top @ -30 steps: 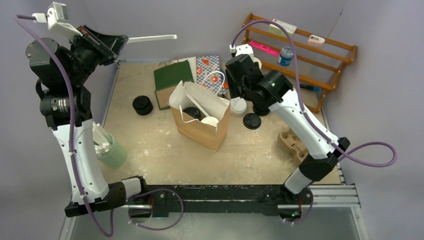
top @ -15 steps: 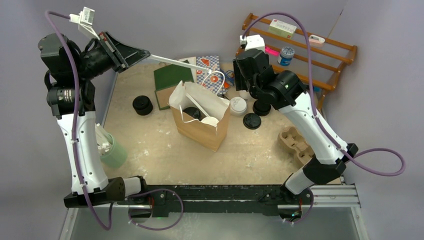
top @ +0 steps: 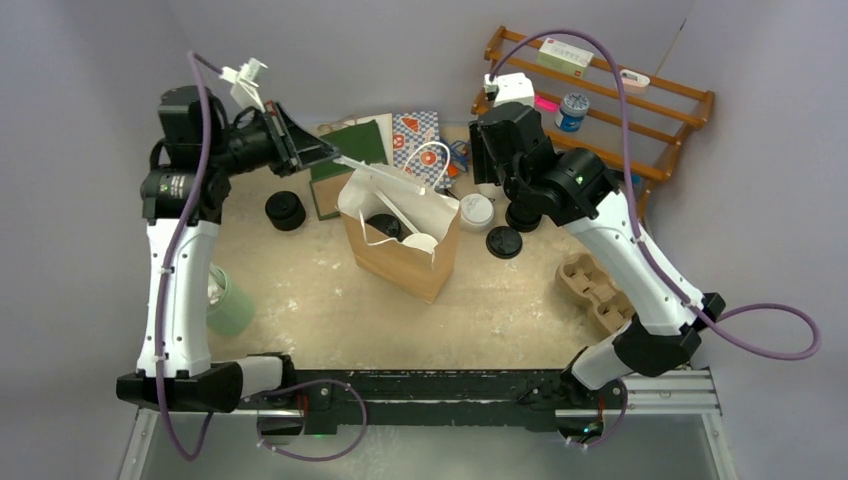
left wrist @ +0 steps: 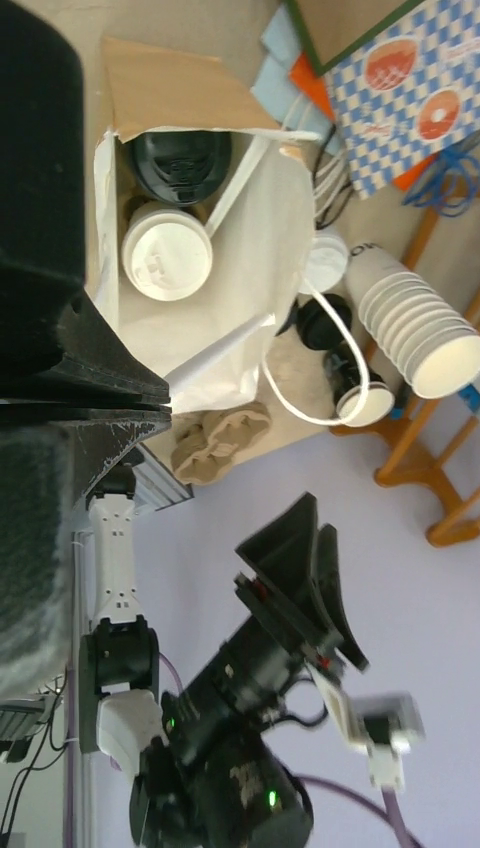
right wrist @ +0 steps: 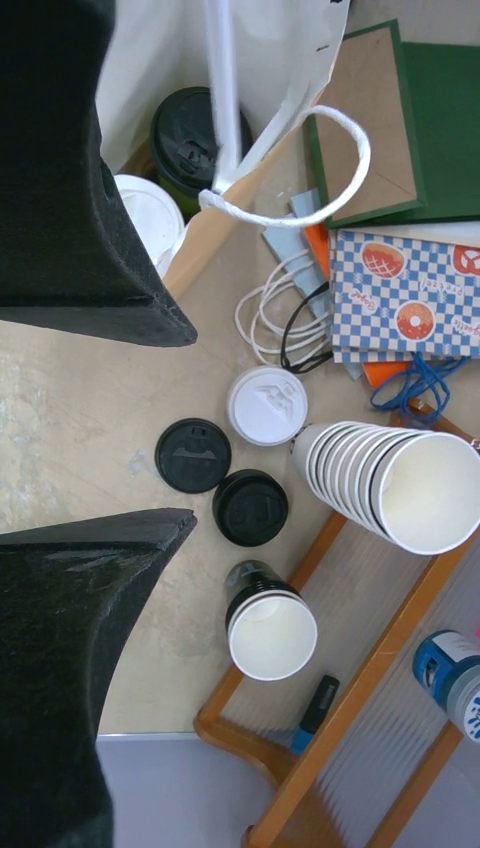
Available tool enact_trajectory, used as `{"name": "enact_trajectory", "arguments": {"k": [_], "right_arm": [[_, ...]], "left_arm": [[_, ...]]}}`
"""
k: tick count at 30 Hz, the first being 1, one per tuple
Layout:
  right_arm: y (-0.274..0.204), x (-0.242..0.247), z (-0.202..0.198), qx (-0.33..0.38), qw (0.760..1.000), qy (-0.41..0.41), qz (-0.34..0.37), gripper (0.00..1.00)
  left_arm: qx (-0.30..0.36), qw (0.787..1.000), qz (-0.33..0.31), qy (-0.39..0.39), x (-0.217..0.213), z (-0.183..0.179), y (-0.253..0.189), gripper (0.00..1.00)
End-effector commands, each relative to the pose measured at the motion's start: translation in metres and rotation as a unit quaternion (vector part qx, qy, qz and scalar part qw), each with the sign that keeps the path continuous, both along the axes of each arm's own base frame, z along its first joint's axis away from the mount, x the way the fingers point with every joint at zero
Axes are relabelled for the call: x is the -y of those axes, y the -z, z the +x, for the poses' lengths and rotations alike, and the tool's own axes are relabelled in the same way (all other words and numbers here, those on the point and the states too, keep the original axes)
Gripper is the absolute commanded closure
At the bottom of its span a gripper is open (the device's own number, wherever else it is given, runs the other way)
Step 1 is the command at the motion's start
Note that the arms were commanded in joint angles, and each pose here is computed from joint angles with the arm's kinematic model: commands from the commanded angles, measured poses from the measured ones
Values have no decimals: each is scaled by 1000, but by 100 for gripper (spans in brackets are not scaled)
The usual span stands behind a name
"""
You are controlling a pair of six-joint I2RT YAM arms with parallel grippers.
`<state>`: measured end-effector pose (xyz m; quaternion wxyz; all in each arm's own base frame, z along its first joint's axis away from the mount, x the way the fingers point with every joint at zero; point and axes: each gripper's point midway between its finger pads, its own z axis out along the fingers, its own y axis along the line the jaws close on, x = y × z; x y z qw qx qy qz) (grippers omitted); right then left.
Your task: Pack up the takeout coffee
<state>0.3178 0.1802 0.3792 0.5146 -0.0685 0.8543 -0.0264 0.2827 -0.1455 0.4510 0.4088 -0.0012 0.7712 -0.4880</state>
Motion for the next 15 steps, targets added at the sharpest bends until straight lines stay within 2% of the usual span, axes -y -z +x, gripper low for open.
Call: {"name": "enact_trajectory", "arguments": {"k": [1, 8, 15], "right_arm": [[-17, -4, 4, 28, 999, -14, 20, 37], [-24, -26, 10, 36, 997, -51, 44, 37], [-11, -51, 7, 7, 992, -102, 69, 36]], "left_arm": [[-30, 999, 21, 2, 13, 7, 36, 100], [-48, 999, 17, 17, 38, 24, 56, 100], [-49, 998, -14, 30, 71, 45, 69, 100]]}}
